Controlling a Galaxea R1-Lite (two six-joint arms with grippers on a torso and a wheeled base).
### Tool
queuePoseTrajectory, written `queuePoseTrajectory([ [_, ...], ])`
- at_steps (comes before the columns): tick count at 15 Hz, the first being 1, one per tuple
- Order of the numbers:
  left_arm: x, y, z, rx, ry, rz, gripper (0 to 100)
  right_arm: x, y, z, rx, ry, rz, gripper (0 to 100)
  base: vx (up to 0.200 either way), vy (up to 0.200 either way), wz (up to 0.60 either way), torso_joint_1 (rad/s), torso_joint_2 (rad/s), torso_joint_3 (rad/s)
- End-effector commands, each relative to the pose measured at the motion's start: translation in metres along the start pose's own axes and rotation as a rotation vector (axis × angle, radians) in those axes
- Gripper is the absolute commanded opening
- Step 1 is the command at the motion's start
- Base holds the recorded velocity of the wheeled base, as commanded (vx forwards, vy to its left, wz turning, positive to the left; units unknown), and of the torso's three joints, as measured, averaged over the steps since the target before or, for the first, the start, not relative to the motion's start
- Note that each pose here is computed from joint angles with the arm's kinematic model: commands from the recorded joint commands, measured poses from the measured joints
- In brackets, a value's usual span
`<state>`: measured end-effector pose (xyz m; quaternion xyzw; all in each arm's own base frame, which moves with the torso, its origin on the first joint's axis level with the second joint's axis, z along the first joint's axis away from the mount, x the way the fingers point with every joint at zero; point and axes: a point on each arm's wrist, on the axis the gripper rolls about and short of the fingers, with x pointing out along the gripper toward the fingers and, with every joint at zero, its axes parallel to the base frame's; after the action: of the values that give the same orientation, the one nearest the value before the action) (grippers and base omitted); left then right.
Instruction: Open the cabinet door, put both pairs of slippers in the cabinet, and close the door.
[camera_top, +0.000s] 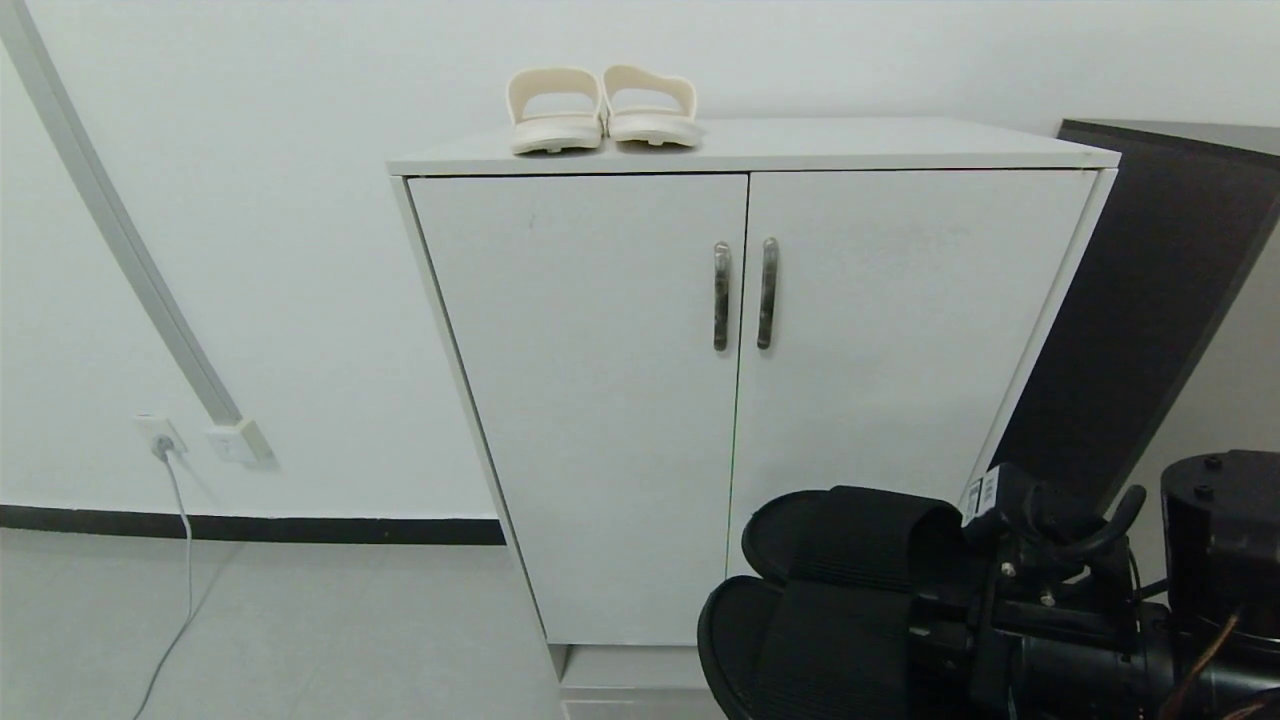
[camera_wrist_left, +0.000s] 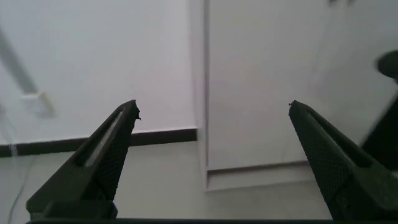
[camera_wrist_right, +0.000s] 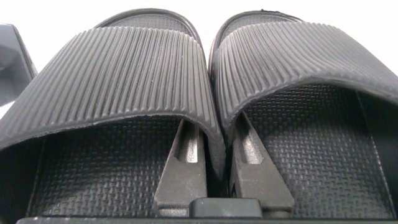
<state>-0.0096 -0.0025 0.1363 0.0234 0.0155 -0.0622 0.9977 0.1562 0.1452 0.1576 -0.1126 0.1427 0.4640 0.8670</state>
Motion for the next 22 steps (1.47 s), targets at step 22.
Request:
queuePoseTrajectory([
  [22, 0.22, -0.13, 0.135, -0.202, 0.105, -0.985, 100, 0.004, -0.001, -0.001, 0.007, -0.001, -0.001, 0, 0.0, 0.0, 0.0, 0.0, 0.0, 0.0],
])
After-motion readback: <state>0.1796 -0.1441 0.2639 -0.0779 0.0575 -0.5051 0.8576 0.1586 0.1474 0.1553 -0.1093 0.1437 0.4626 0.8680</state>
